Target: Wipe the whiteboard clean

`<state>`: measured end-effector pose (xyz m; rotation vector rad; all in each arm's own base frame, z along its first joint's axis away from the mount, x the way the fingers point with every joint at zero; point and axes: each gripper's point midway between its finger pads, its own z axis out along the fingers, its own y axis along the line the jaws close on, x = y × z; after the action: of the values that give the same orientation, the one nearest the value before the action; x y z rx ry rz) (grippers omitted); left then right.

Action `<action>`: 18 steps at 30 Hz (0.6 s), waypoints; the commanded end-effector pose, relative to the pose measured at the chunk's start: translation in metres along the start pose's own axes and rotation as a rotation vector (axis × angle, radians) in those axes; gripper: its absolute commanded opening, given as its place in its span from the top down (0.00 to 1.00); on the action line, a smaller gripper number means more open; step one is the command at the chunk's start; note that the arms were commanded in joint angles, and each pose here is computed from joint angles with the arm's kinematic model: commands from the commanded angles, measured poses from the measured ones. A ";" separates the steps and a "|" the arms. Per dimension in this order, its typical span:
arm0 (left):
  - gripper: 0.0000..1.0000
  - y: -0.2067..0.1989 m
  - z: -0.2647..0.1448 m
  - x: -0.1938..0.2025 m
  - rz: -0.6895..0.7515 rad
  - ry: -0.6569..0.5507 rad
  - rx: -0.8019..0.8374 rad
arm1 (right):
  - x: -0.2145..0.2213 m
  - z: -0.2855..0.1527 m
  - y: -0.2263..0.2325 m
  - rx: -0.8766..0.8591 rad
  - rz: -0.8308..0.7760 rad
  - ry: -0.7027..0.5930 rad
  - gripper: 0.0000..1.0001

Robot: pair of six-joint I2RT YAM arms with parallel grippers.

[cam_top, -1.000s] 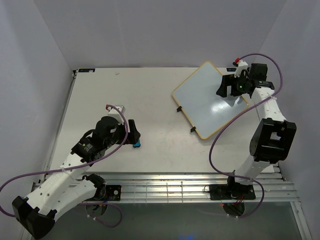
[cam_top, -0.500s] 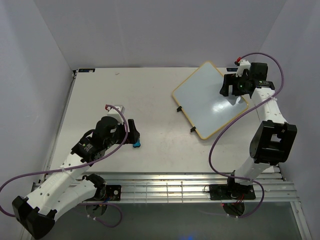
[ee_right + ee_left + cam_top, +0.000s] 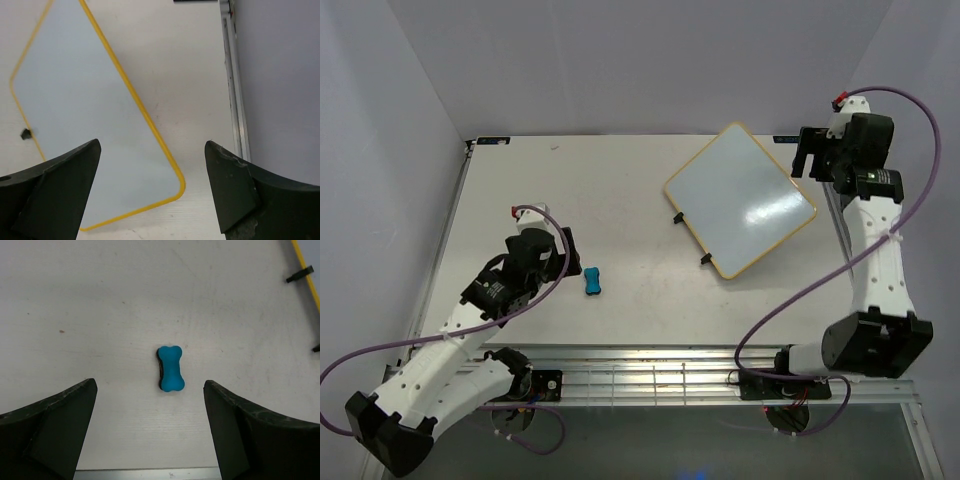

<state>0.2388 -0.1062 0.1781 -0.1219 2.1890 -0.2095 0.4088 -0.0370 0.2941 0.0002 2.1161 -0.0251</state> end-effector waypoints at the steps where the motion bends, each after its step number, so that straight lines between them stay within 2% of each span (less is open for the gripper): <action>1: 0.02 0.012 -0.012 -0.046 -0.055 -0.125 -0.095 | -0.016 -0.060 0.035 -0.083 0.035 -0.128 0.10; 3: 0.02 0.010 -0.023 -0.072 -0.066 -0.179 -0.097 | -0.019 -0.094 0.049 -0.108 0.057 -0.210 0.10; 12: 0.02 0.017 -0.060 -0.156 -0.036 -0.308 -0.177 | 0.034 -0.168 0.040 -0.044 0.040 -0.255 0.10; 18: 0.02 0.034 -0.096 -0.179 -0.004 -0.339 -0.229 | 0.052 -0.215 0.055 -0.114 0.007 -0.285 0.10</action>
<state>0.2824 -0.0534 0.3494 -0.2843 1.8859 -0.0110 0.2224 0.0192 0.3589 -0.0502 1.8286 0.0910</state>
